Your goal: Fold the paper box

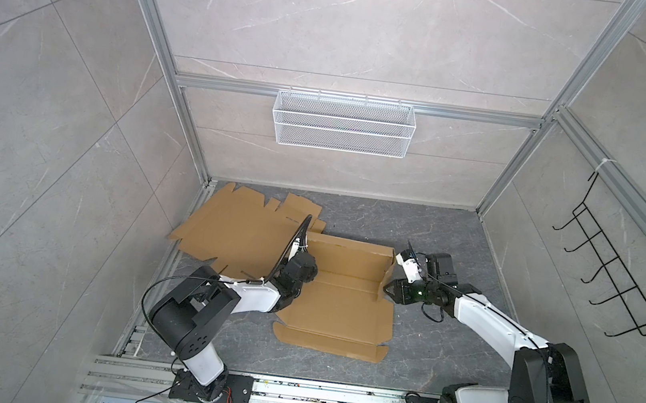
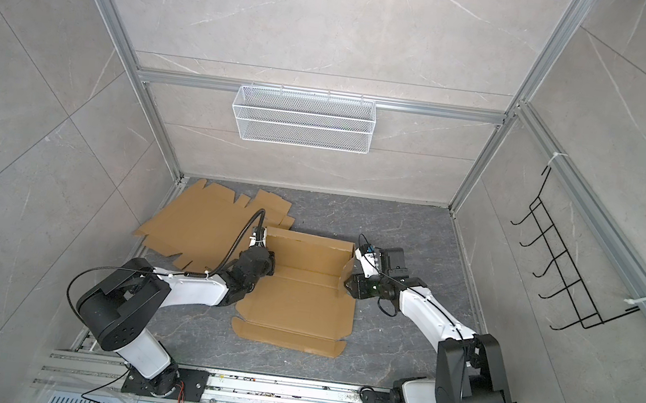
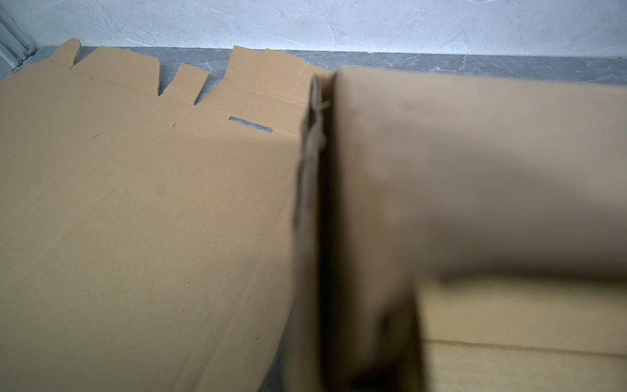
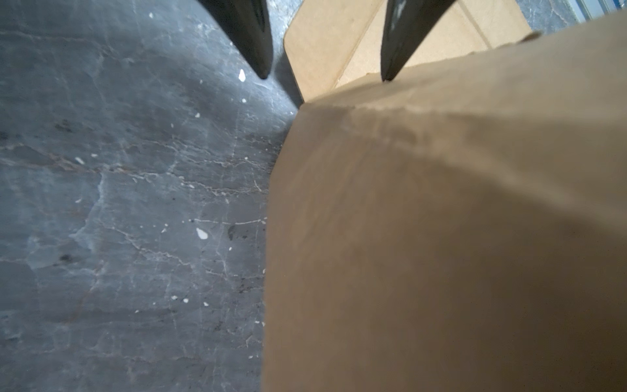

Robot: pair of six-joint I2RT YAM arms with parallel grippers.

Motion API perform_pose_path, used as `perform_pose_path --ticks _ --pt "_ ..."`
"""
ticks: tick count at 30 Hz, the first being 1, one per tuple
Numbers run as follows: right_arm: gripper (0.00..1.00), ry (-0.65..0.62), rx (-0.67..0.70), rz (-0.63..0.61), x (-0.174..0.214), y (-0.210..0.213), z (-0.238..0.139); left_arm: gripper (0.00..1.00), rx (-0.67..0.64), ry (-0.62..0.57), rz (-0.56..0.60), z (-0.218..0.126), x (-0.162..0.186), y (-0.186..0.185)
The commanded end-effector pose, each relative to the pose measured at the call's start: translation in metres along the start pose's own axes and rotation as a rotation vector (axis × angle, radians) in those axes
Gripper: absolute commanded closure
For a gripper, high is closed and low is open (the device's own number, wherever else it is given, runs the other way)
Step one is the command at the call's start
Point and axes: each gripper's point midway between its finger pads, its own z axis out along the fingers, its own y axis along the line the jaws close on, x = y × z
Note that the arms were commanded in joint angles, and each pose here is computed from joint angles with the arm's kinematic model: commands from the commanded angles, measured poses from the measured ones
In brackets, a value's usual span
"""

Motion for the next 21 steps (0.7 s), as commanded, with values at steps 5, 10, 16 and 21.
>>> perform_pose_path --ticks 5,10,16,21 --pt "0.39 -0.074 0.064 -0.02 -0.028 -0.009 -0.002 1.0 0.003 0.133 0.067 0.001 0.039 0.002" --pt "0.38 -0.176 0.118 -0.019 -0.058 -0.02 0.001 1.0 0.033 0.146 0.074 0.003 0.039 -0.005" --pt "0.38 -0.233 0.134 -0.059 -0.072 -0.014 0.008 1.0 0.038 0.143 0.077 0.003 0.036 -0.006" --pt "0.39 -0.287 0.222 -0.125 -0.083 -0.013 0.007 1.0 0.04 0.144 0.074 0.003 0.036 -0.007"
